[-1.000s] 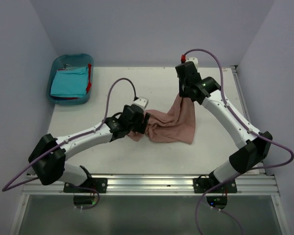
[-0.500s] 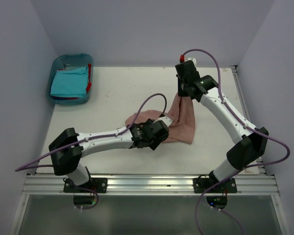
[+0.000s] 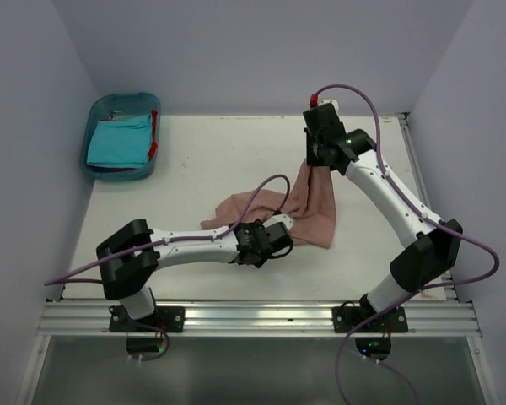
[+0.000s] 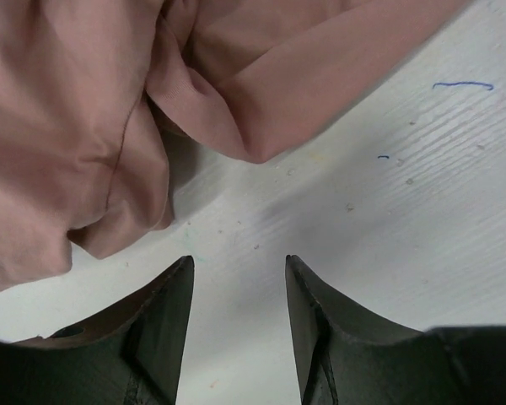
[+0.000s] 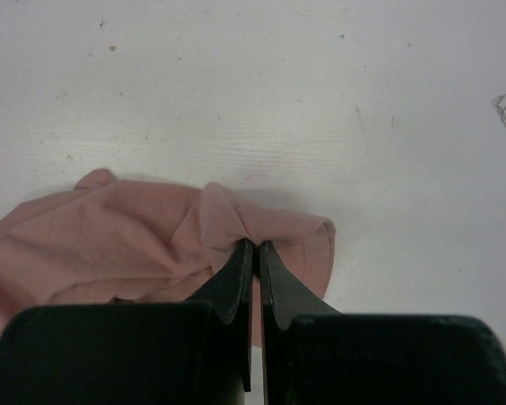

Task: Fold and stack the t-shirts
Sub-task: Flatten out the tshirt

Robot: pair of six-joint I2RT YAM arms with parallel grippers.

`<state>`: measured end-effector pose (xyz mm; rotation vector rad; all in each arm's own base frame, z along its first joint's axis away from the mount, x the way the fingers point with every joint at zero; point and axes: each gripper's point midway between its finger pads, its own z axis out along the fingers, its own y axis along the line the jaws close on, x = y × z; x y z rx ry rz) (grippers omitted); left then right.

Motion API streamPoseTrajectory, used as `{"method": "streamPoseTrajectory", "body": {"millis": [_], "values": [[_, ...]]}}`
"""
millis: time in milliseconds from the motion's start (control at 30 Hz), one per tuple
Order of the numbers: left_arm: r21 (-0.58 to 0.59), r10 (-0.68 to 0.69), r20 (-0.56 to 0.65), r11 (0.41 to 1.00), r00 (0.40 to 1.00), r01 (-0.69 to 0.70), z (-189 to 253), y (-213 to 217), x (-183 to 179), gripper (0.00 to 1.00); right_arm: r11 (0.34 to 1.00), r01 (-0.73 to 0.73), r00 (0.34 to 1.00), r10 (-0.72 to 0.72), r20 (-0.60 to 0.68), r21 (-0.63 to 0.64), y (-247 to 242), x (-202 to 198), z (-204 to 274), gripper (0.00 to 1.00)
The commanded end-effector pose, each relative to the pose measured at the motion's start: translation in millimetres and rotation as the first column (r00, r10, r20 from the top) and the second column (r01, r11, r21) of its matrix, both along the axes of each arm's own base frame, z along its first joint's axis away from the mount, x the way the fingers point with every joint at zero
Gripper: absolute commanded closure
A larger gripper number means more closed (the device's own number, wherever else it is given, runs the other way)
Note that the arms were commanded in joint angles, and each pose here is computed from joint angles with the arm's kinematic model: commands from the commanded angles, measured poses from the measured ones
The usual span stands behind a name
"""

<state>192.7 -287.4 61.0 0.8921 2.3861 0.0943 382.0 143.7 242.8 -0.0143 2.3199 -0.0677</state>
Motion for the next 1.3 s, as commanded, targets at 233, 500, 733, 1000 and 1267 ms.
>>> {"method": "streamPoseTrajectory", "body": {"millis": [233, 500, 733, 1000, 1267], "values": [[0.016, 0.093, -0.002, 0.996, 0.996, -0.093, -23.1, 24.8, 24.5, 0.51, 1.0, -0.022, 0.999, 0.021, 0.031, 0.022, 1.6, 1.3, 10.9, 1.0], [-0.031, 0.111, -0.03, 0.993, 0.993, -0.112, -27.8, 30.6, 47.0, 0.53, 1.0, -0.02, 0.999, 0.019, 0.029, 0.021, 0.0, -0.5, 9.3, 1.0], [-0.085, 0.064, -0.08, 0.994, 0.995, -0.071, -38.8, 17.3, 40.3, 0.54, 1.0, -0.017, 1.0, 0.017, 0.026, 0.017, -1.4, -2.1, 7.0, 1.0], [-0.026, 0.153, -0.07, 0.988, 0.986, -0.155, -54.8, 37.2, 52.5, 0.57, 1.0, -0.017, 1.0, 0.017, 0.023, 0.02, -2.3, -2.8, 5.1, 1.0], [-0.034, 0.213, -0.006, 0.977, 0.977, -0.213, -37.7, 43.1, 67.8, 0.59, 1.0, -0.02, 1.0, 0.019, 0.018, 0.021, -2.6, -2.8, 2.9, 1.0]]}}
